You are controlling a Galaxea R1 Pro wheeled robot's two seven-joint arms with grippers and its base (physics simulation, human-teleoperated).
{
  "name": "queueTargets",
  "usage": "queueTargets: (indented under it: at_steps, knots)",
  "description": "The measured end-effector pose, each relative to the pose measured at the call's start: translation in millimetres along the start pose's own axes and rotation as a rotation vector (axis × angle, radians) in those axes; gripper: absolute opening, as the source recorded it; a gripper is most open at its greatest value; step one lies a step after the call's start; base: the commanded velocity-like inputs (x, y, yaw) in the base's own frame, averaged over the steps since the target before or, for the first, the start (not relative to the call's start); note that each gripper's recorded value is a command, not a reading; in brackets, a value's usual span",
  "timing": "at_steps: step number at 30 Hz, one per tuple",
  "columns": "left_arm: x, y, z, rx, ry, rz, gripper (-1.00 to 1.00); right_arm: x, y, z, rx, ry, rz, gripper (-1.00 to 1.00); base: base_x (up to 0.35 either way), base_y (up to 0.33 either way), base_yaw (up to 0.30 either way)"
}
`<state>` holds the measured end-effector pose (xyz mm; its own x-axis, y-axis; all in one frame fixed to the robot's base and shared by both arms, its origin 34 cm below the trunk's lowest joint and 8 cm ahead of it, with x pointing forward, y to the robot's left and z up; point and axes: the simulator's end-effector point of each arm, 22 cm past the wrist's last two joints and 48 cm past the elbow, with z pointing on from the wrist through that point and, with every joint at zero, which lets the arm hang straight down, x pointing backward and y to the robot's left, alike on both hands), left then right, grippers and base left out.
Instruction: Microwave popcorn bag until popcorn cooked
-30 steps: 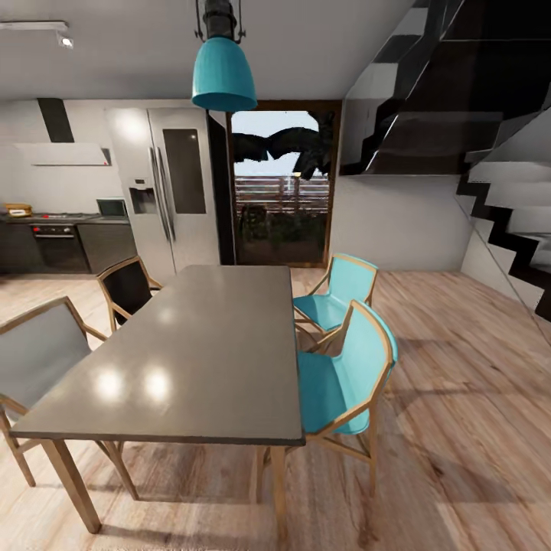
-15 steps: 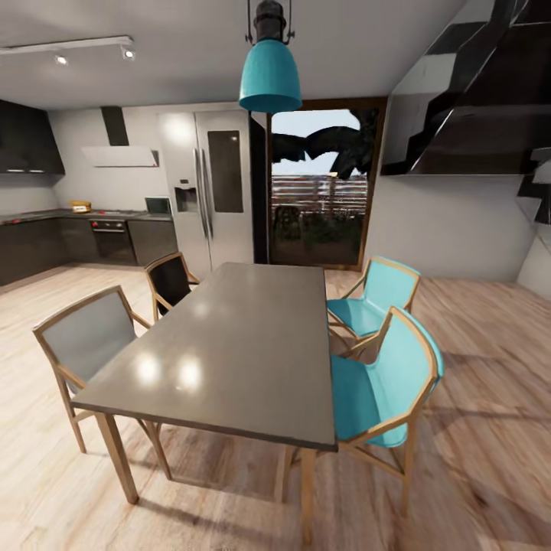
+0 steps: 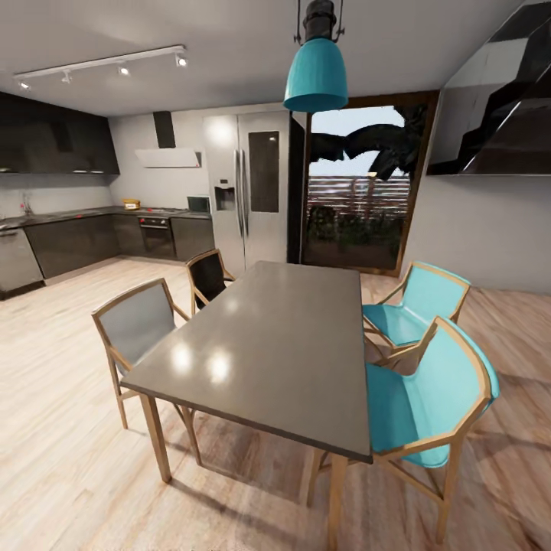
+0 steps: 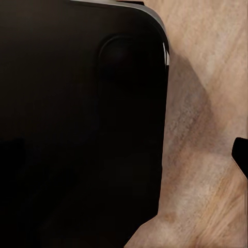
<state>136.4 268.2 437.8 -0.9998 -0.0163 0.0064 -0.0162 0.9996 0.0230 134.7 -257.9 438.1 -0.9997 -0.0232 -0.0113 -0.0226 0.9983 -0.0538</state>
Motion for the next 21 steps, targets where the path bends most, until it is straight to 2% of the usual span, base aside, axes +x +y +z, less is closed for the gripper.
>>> queueTargets:
  at_steps: [21]
  knots:
    - [0.0,0.2,0.0,0.000,0.000,0.000,1.00,0.0,0.0,0.0,0.000,0.000,0.001,1.00,0.000,0.000,0.300]
